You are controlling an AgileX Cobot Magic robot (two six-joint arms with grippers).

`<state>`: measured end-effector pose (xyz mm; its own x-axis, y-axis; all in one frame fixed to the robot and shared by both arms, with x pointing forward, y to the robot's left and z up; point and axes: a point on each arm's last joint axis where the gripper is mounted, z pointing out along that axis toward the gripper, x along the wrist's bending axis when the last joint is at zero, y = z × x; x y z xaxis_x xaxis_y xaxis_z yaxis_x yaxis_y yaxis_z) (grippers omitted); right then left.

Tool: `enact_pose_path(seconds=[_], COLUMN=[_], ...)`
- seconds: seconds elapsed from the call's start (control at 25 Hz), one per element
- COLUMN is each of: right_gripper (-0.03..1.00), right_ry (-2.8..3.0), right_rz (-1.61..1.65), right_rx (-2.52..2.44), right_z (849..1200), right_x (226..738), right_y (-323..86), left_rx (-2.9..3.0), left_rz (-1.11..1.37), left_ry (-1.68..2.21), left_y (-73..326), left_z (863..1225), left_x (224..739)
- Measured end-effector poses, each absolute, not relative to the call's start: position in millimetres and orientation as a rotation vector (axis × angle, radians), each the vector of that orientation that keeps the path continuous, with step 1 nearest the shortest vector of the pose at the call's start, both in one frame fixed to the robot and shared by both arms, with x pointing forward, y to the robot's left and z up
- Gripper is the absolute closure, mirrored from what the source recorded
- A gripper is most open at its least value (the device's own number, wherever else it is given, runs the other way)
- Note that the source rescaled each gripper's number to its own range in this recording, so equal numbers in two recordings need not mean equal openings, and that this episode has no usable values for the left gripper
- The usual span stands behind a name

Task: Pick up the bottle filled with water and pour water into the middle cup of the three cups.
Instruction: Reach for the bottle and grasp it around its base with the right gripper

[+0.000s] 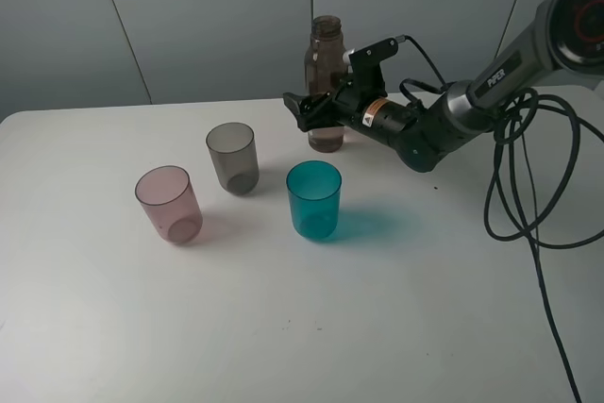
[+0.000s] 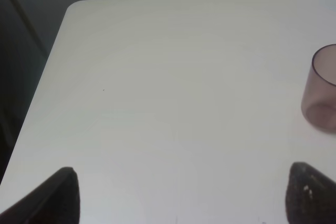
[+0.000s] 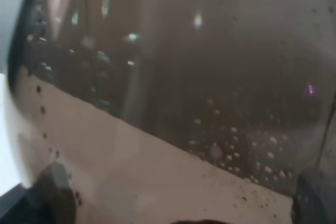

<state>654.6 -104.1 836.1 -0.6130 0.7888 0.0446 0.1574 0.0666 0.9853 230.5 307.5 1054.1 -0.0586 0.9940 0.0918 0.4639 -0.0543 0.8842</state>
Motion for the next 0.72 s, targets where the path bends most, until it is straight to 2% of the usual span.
enact_pose_path(seconds=[0.4, 0.44, 0.48, 0.52, 0.56, 0.72], right_gripper=[-0.02, 0.07, 0.28, 0.60, 0.96, 0.97], right_ry=[1.833, 1.833, 1.833, 1.833, 1.831, 1.836], right_rz=[1.583, 1.583, 1.583, 1.583, 1.583, 1.581], right_rx=[0.940, 0.940, 0.940, 0.940, 0.943, 0.940], right_z=[835.9, 835.9, 835.9, 835.9, 836.0, 835.7], right_x=[654.6, 654.6, 654.6, 654.6, 654.7, 654.5], right_y=[-104.1, -104.1, -104.1, -104.1, -104.2, -104.0], left_rx=[1.579, 1.579, 1.579, 1.579, 1.579, 1.580], left_rz=[1.060, 1.060, 1.060, 1.060, 1.060, 1.061], left_ry=[1.583, 1.583, 1.583, 1.583, 1.583, 1.582], left_y=[307.5, 307.5, 307.5, 307.5, 307.5, 307.5], left_z=[1054.1, 1054.1, 1054.1, 1054.1, 1054.1, 1054.1], left_x=[230.5, 230.5, 230.5, 230.5, 230.5, 230.5])
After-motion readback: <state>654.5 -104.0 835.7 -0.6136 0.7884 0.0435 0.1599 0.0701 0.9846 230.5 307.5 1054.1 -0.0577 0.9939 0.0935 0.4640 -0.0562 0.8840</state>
